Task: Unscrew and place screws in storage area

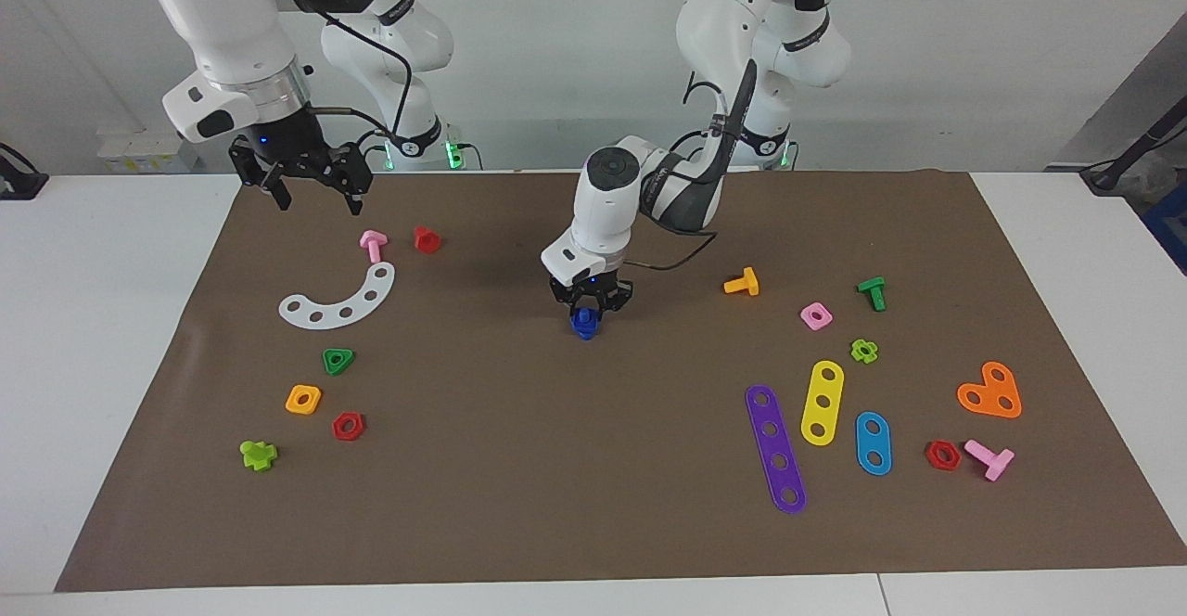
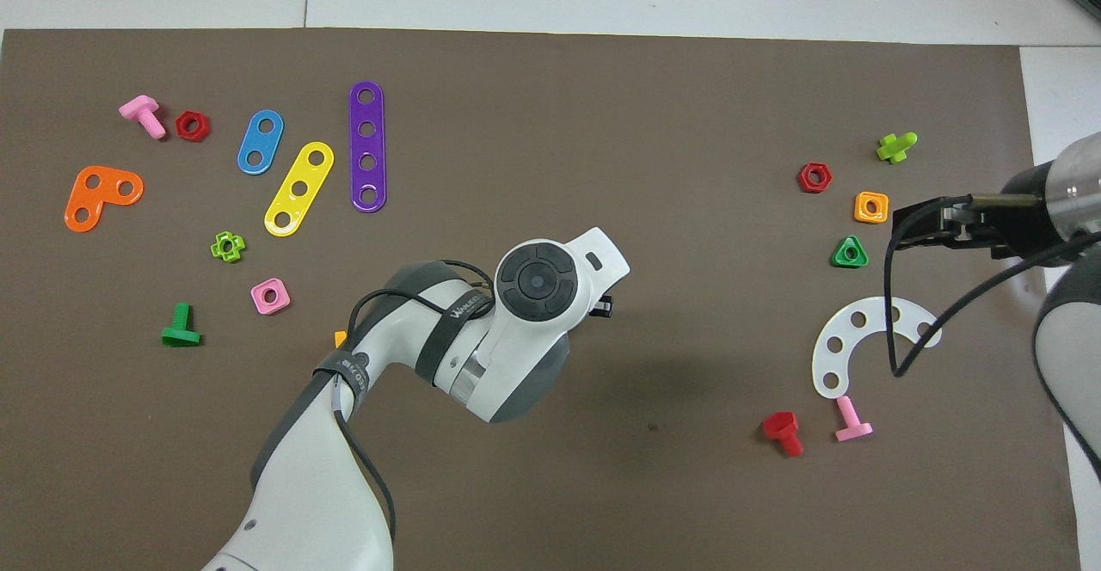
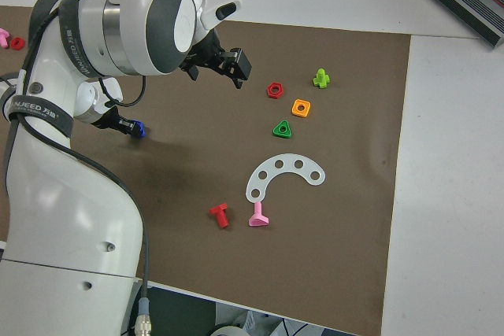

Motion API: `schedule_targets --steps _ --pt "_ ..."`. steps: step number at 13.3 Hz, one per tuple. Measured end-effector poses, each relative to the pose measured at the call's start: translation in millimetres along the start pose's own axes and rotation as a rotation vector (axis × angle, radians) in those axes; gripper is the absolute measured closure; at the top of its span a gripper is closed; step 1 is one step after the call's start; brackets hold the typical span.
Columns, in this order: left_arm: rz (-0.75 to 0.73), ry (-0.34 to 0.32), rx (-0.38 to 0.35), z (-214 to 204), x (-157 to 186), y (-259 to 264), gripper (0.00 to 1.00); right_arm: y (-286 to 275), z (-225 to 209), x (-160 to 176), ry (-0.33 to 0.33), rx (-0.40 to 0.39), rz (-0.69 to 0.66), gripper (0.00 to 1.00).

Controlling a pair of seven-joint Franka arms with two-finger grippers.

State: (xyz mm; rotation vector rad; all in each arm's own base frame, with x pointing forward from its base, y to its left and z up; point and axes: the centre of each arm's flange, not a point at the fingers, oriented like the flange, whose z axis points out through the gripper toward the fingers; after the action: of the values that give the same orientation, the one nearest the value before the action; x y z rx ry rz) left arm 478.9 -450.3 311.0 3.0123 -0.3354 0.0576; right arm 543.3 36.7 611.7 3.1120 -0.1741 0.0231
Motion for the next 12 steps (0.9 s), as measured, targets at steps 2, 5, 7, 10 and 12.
schedule_targets --steps 2,5,7,10,12 --pt "-0.005 0.005 0.0 -7 6 -1 0.53 2 0 0 0.0 0.0 0.003 0.0" --pt "-0.026 -0.026 0.016 -46 26 4 0.53 3 0 1 0.0 0.0 0.006 0.0" --pt "-0.057 -0.035 0.023 -72 42 4 0.53 2 0 0 0.0 0.0 0.003 0.01" --pt "-0.161 -0.059 0.044 -94 77 -57 0.53 -4 1 0 0.007 0.001 -0.007 0.02" --pt "-0.229 -0.089 0.06 -98 98 -126 0.53 -17 8 1 0.025 0.006 -0.024 0.04"
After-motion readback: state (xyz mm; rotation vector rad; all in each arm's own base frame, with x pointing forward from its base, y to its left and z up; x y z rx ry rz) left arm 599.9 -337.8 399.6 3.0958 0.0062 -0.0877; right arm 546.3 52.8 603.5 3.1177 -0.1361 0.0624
